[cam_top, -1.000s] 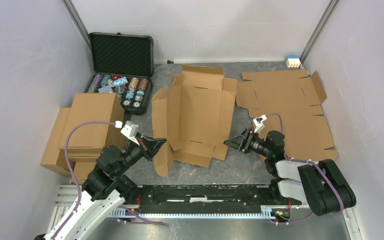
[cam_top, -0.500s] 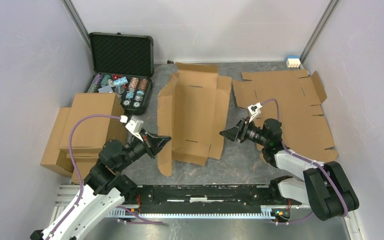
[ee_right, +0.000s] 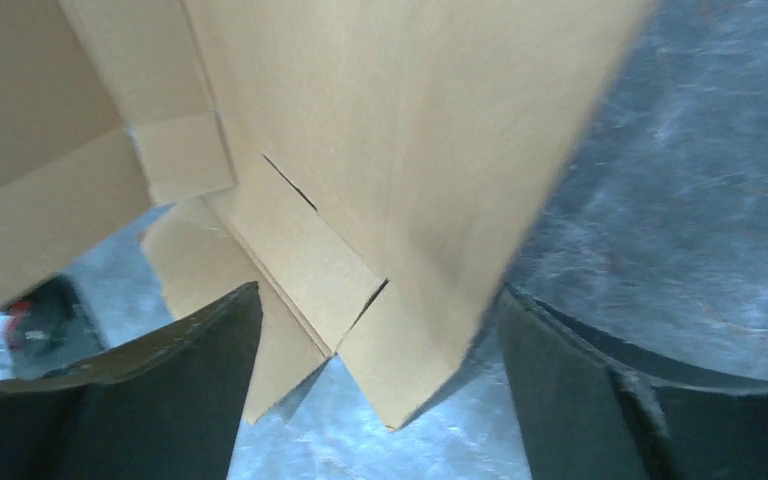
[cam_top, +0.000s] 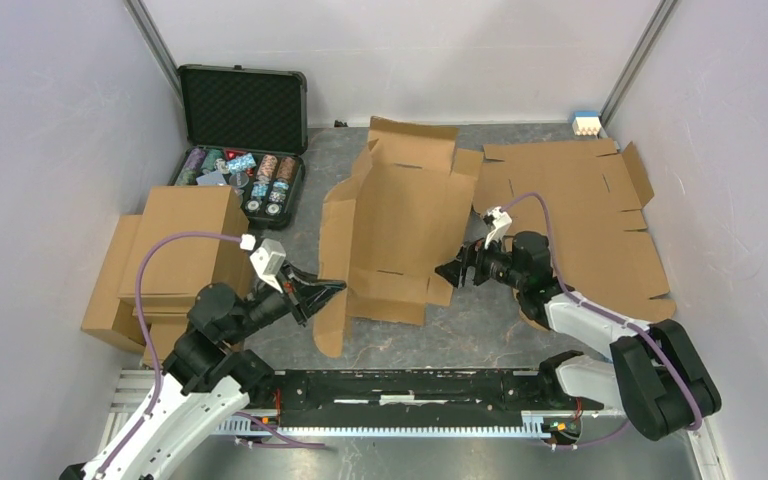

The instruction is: Fold the paper box

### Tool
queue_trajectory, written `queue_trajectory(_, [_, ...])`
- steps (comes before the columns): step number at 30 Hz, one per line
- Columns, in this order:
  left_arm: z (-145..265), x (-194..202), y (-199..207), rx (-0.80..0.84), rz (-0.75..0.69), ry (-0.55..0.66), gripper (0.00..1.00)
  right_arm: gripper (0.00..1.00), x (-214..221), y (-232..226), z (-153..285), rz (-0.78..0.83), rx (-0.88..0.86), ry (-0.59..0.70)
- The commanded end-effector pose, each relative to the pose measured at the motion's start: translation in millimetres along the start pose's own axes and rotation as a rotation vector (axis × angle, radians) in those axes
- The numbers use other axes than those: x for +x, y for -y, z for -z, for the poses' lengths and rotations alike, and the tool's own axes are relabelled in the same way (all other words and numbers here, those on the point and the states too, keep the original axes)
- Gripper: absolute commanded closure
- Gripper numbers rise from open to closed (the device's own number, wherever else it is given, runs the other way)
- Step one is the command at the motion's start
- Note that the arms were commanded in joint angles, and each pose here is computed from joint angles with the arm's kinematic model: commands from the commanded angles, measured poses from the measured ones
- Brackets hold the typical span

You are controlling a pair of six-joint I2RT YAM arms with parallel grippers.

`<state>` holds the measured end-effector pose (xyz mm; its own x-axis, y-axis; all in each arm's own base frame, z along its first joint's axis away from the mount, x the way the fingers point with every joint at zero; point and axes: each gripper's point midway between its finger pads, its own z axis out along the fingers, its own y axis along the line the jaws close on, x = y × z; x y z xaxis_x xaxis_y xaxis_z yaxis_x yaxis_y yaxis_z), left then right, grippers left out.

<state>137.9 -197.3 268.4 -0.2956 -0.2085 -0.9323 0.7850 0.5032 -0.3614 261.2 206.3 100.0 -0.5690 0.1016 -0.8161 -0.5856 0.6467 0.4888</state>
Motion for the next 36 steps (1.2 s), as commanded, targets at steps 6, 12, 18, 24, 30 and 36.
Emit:
queue_trajectory(6, [13.8, -23.4, 10.2, 0.030, -0.141, 0.093, 0.98, 0.02, 2.9, 41.4, -6.3, 0.079, 0.192, 0.038])
queue_trajectory(12, [16.0, -18.0, 6.4, 0.013, -0.139, 0.081, 0.98, 0.22, -1.3, 18.1, -7.4, 0.091, 0.055, 0.087])
queue_trajectory(18, [12.8, -14.3, 2.1, 0.001, -0.122, 0.085, 0.98, 0.61, -7.9, 5.2, 2.0, 0.090, 0.021, 0.124])
queue_trajectory(24, [7.4, -4.8, -6.0, -0.021, -0.108, 0.059, 0.98, 0.70, -20.3, -8.9, 12.3, 0.081, -0.005, 0.157])
queue_trajectory(30, [2.5, 0.0, -4.0, 0.007, -0.055, 0.084, 0.98, 0.71, -17.2, -12.0, 13.0, 0.095, 0.009, 0.160])
queue_trajectory(36, [1.5, -0.1, -0.8, 0.026, -0.048, 0.081, 0.98, 0.73, -6.3, -4.9, 4.3, 0.130, 0.072, 0.112])
